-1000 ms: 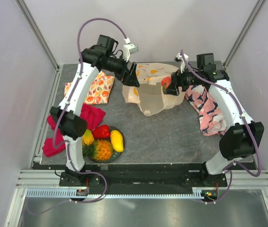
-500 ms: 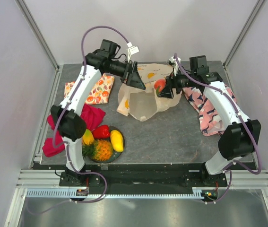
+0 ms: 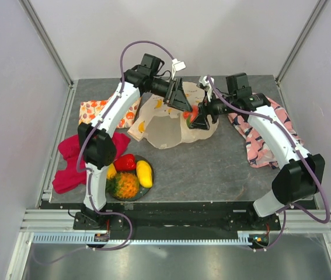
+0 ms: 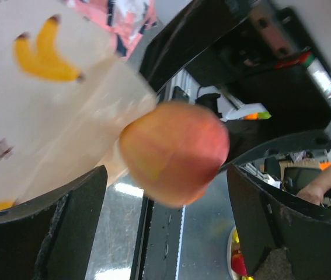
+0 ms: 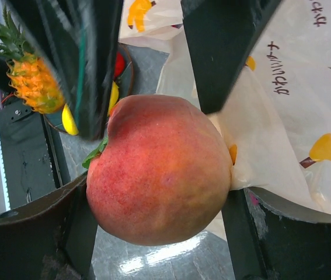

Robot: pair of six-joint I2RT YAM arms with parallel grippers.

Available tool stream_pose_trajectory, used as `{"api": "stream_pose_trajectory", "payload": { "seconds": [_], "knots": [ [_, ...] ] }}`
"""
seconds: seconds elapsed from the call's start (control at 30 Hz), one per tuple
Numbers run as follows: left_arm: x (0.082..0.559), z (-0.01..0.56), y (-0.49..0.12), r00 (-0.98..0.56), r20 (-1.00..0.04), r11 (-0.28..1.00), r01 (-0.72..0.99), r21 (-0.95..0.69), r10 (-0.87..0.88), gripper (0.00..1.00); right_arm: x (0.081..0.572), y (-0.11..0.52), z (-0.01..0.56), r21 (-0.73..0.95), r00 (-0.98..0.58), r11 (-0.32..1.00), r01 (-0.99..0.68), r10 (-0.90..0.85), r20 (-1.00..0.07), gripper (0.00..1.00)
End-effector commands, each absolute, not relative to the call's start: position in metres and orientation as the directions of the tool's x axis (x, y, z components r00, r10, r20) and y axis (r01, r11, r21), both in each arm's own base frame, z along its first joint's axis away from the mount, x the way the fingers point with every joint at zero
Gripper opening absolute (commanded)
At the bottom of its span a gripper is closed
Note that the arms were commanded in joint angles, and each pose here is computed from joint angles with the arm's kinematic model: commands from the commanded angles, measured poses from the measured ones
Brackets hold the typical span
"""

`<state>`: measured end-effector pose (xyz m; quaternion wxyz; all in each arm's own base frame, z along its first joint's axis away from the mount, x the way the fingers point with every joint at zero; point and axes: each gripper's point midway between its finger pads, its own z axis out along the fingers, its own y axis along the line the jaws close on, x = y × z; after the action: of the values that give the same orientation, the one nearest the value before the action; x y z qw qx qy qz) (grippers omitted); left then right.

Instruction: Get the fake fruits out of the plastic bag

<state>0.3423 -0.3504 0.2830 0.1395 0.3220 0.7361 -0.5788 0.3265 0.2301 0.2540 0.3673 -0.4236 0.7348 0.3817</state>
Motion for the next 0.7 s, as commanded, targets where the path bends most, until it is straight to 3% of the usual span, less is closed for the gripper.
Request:
{"api": "stream_pose_trajectory", "payload": {
  "seconds": [0.0,0.1,0.2,0.23,0.3,0.33,0.4,0.43,0.67],
  "knots": [
    [0.323,0.303,-0.365,-0.730,-0.596,0.004,0.634,-0.773,0.334,0.86,0.322,0.236,0.264,0.203,-0.312,0.321,-0.925,-0.339,-0.887,0.70],
    [0.319,0.299,-0.367,-0.736,-0.582,-0.009,0.618,-0.786,0.345,0.78,0.325,0.238,0.267,0.198,-0.309,0.328,-0.924,-0.331,-0.892,0.70],
    [0.315,0.299,-0.367,-0.738,-0.574,-0.037,0.602,-0.798,0.355,0.59,0.327,0.239,0.267,0.190,-0.306,0.340,-0.921,-0.330,-0.893,0.70],
    [0.314,0.299,-0.367,-0.739,-0.572,-0.044,0.598,-0.800,0.356,0.44,0.328,0.238,0.267,0.186,-0.305,0.347,-0.919,-0.331,-0.893,0.71],
    [0.310,0.302,-0.366,-0.736,-0.572,-0.077,0.588,-0.805,0.361,0.31,0.328,0.237,0.265,0.180,-0.305,0.354,-0.917,-0.337,-0.890,0.75],
    [0.310,0.302,-0.365,-0.734,-0.574,-0.087,0.587,-0.805,0.362,0.16,0.328,0.235,0.266,0.170,-0.299,0.362,-0.916,-0.338,-0.892,0.85],
    [0.309,0.305,-0.363,-0.730,-0.581,-0.112,0.585,-0.803,0.360,0.05,0.330,0.230,0.263,0.150,-0.300,0.395,-0.906,-0.351,-0.887,0.94],
    [0.313,0.306,-0.359,-0.732,-0.582,-0.117,0.583,-0.804,0.353,0.02,0.331,0.224,0.267,0.128,-0.291,0.418,-0.899,-0.354,-0.889,0.98],
    [0.332,0.334,-0.323,-0.742,-0.611,-0.112,0.607,-0.787,0.274,0.02,0.339,0.162,0.254,0.096,-0.352,0.545,-0.833,-0.387,-0.852,0.98]
  ]
}}
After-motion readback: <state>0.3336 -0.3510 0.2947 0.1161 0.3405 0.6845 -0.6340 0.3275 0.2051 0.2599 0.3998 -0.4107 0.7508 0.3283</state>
